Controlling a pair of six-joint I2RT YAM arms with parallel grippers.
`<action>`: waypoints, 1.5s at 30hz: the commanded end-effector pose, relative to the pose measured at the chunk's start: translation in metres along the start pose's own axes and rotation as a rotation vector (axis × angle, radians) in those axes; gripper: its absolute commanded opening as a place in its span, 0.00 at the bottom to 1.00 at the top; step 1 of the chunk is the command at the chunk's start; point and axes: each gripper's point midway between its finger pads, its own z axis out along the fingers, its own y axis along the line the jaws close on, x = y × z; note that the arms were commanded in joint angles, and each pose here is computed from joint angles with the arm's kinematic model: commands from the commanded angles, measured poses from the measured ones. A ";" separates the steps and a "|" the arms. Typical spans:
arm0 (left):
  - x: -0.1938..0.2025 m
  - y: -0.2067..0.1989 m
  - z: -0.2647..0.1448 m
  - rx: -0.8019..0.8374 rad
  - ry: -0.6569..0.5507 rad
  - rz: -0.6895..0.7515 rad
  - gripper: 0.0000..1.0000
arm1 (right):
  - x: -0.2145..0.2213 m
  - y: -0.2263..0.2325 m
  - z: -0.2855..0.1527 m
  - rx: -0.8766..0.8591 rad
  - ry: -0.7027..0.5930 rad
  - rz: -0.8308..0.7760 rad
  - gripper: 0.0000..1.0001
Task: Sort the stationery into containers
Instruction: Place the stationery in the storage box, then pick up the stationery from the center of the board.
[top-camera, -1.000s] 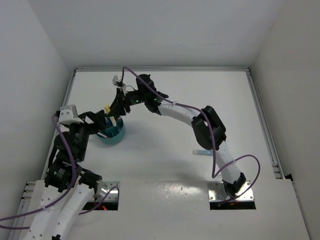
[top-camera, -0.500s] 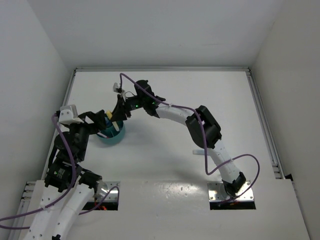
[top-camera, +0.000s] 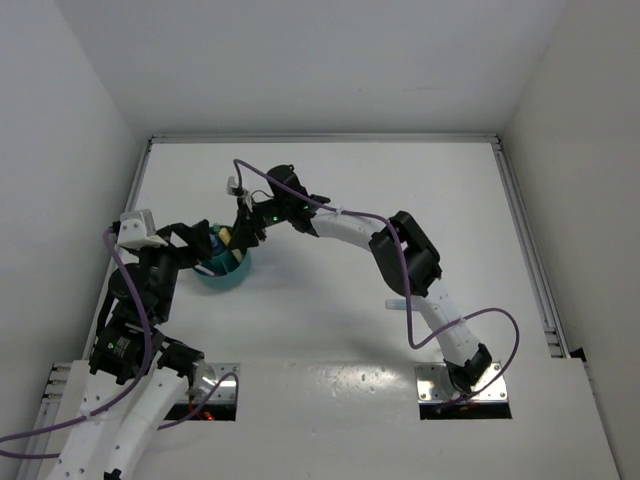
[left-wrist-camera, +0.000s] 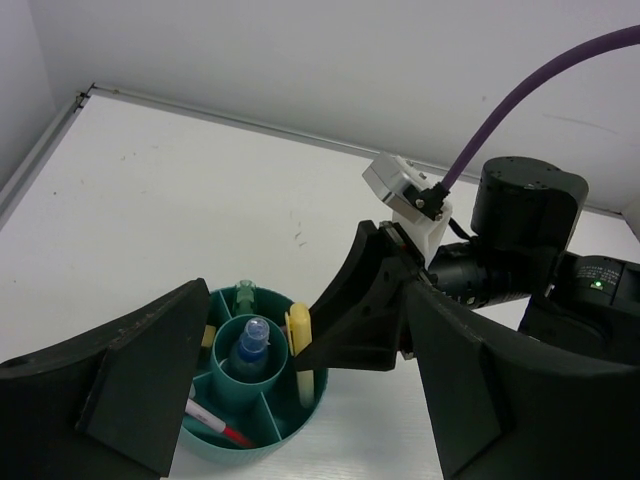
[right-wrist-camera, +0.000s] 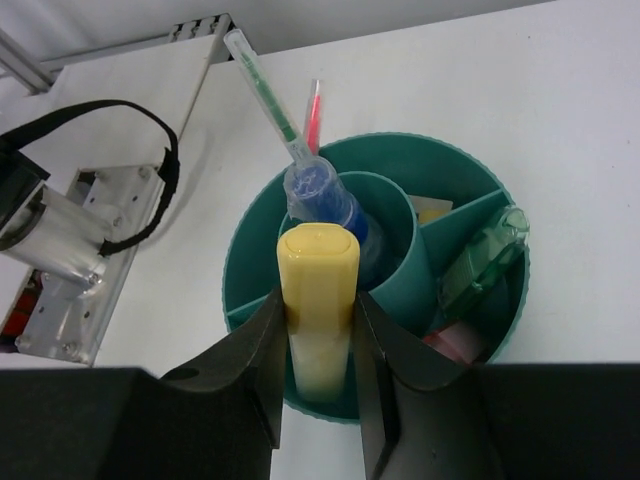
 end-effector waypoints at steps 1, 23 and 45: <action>-0.008 0.001 -0.001 -0.004 -0.033 -0.017 0.85 | -0.016 -0.005 -0.002 0.001 -0.016 -0.090 0.30; -0.009 0.002 0.000 -0.013 -0.036 -0.017 0.85 | -0.103 0.018 -0.073 0.120 0.021 -0.218 0.50; -0.001 -0.002 0.004 0.007 -0.003 -0.008 0.61 | 0.195 0.100 -0.337 0.383 1.460 -0.048 0.81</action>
